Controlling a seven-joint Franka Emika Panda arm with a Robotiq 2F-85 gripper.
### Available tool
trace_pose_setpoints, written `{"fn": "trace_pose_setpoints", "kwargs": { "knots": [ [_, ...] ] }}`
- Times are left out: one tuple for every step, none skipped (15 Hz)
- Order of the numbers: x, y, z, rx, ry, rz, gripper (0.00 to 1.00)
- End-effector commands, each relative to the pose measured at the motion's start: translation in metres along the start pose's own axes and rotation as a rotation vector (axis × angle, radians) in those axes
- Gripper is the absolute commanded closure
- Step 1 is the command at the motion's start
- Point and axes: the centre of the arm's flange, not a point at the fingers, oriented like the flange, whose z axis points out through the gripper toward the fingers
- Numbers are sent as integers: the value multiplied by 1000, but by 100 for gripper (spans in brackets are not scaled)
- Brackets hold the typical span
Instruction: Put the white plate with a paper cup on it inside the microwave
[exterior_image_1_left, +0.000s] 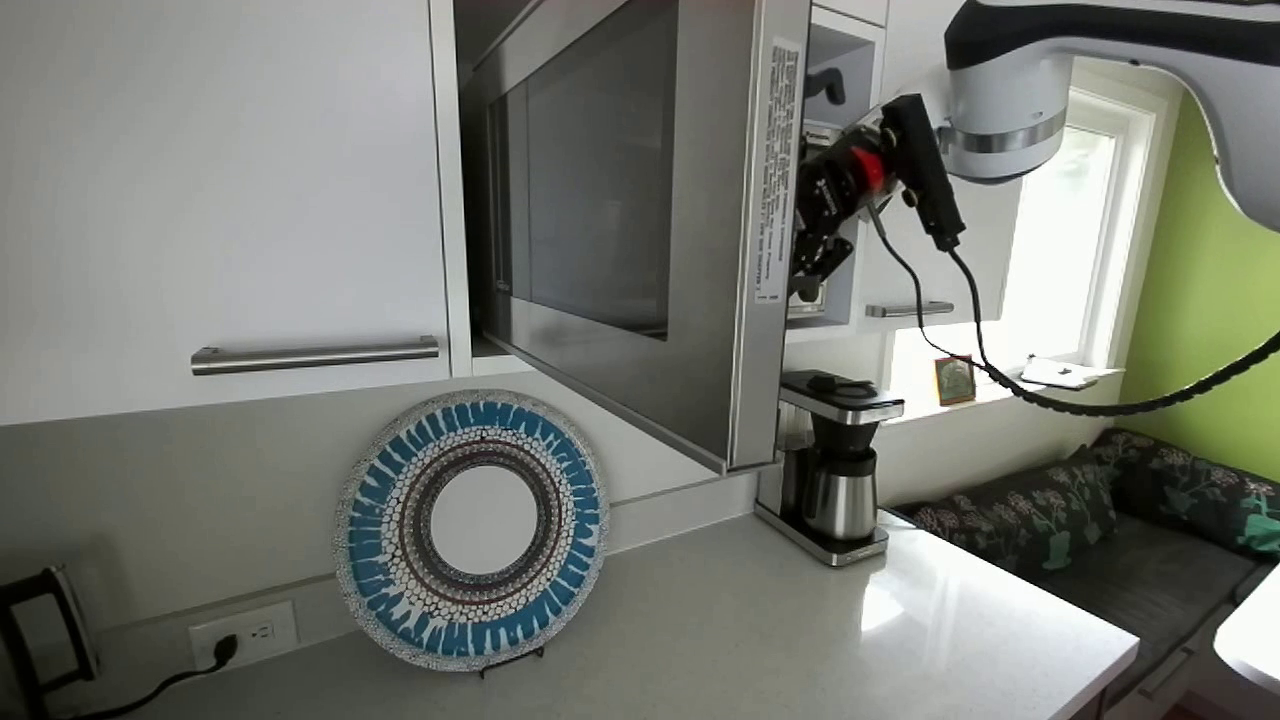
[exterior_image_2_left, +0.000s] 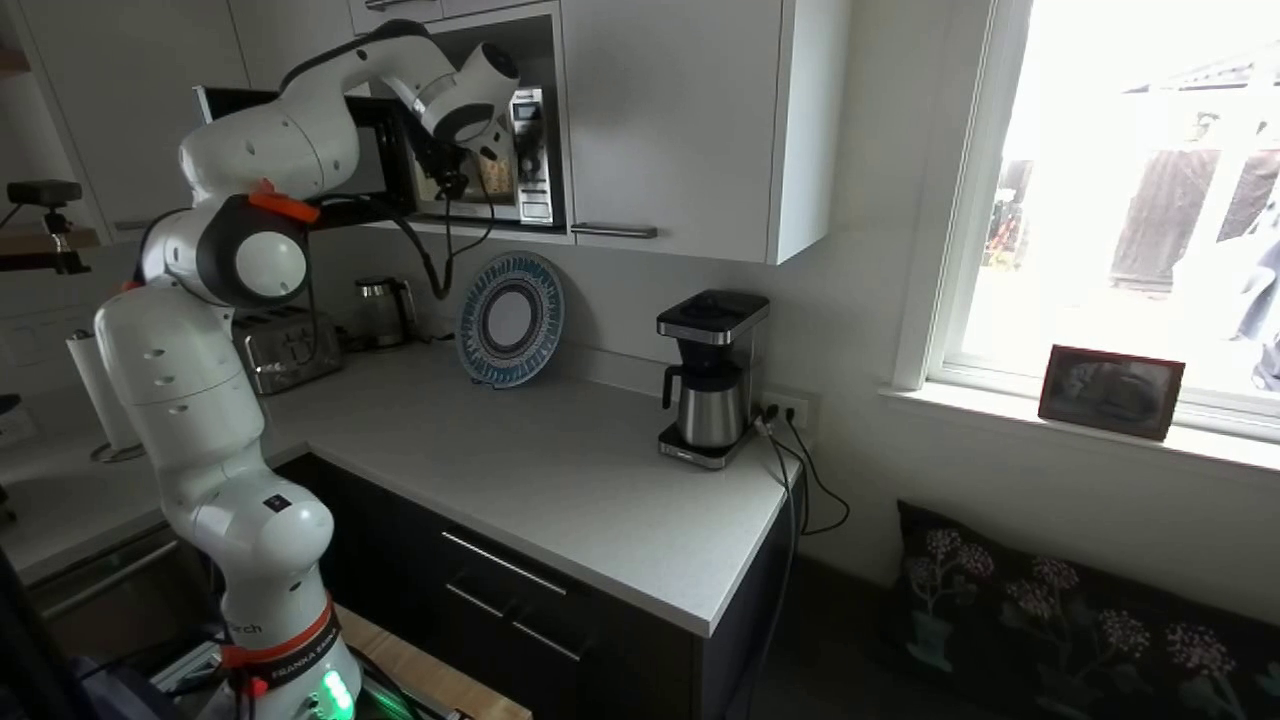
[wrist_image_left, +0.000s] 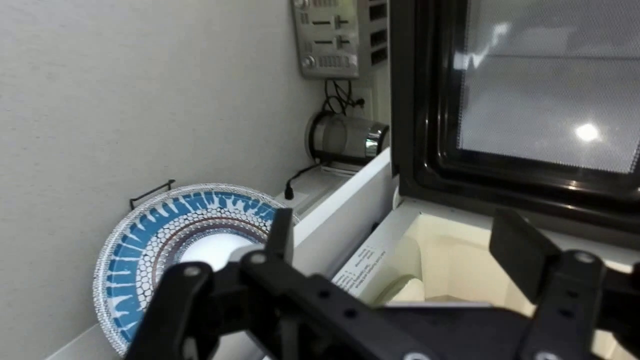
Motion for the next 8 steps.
{"fn": "trace_pose_setpoints", "kwargs": {
  "knots": [
    [-3,-17,-29,-155,-31,-115,0],
    [-6,-19,-35,-187,-28,-157,0],
    [-10,-22,-43,-216,-4,-199,0],
    [-13,-24,-50,-247,19,-238,0],
    [-17,-26,-59,-281,54,-269,0],
    [-21,-27,-65,-303,90,-310,0],
    [-26,-30,-74,-336,118,-346,0],
    [-30,-33,-82,-352,156,-387,0]
  ]
}}
